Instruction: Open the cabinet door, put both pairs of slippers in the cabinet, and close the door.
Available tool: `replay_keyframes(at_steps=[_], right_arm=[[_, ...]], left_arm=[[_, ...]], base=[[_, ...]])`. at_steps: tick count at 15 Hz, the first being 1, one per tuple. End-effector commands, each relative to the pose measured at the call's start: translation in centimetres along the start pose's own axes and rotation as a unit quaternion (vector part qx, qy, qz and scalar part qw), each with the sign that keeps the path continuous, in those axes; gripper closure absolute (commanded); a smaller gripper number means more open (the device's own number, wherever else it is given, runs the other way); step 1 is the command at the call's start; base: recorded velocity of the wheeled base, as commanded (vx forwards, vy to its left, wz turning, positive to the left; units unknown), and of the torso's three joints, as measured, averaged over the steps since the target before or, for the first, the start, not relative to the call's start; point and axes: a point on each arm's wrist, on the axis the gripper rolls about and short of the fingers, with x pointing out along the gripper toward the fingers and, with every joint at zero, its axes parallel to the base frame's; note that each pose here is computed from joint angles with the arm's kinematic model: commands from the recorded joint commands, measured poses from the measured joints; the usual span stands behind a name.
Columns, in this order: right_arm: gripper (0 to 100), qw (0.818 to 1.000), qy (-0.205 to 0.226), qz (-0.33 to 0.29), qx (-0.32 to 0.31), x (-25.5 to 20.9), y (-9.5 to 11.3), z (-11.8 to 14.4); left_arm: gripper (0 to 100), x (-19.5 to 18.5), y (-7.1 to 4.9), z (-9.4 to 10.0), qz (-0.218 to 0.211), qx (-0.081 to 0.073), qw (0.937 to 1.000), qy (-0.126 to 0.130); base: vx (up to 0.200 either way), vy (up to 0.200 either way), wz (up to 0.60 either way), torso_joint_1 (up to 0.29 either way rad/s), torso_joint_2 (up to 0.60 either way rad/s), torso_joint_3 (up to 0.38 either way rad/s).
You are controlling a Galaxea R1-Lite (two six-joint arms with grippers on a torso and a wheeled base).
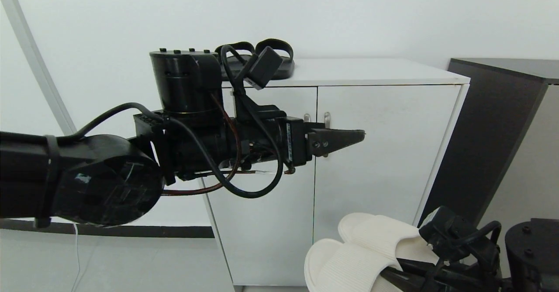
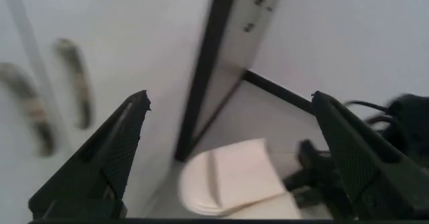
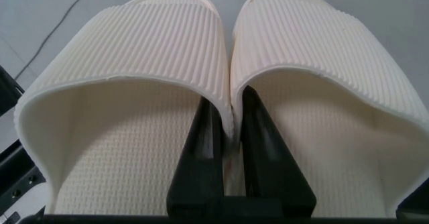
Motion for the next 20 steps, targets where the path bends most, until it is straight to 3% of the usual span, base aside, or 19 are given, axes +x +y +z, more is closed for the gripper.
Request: replay_keyframes(at_steps=[1,3,6,11,14,20], right_arm=[[100,1.000,0.007,0.000,-0.002,0.3,0.0,-0.2],[100,1.000,0.009,0.001,-0.003,0.3,0.1,-0.3],[100,1.000,0.011,0.000,-0.003,0.4,0.1,-0.3],[100,1.000,0.010,0.000,-0.003,0.4,0.1,-0.3],[100,1.000,0.015,0.001,-0.003,0.6,0.1,-0.4],[100,1.000,0.018,0.000,-0.003,0.7,0.1,-0.5]], left_arm=[[0,0.7,0.6,-0.2,-0.020,-0.024,0.9995,0.008],[0,1.4,1.2,0.0,-0.020,-0.025,0.9995,0.005],[0,2.7,2.3,0.1,0.017,-0.027,0.9995,-0.004],[0,4.1,4.1,-1.5,0.084,-0.043,0.9956,0.001],[0,3.6,4.7,-1.3,0.099,-0.064,0.9927,0.024],[0,4.9,6.0,-1.0,0.115,-0.062,0.9912,0.017]], base=[[0.000,0.000,0.00,0.000,0.00,0.000],[0.000,0.000,0.00,0.000,0.00,0.000],[0.000,0.000,0.00,0.000,0.00,0.000],[0.000,0.000,0.00,0.000,0.00,0.000],[0.000,0.000,0.00,0.000,0.00,0.000],[0.000,0.000,0.00,0.000,0.00,0.000]])
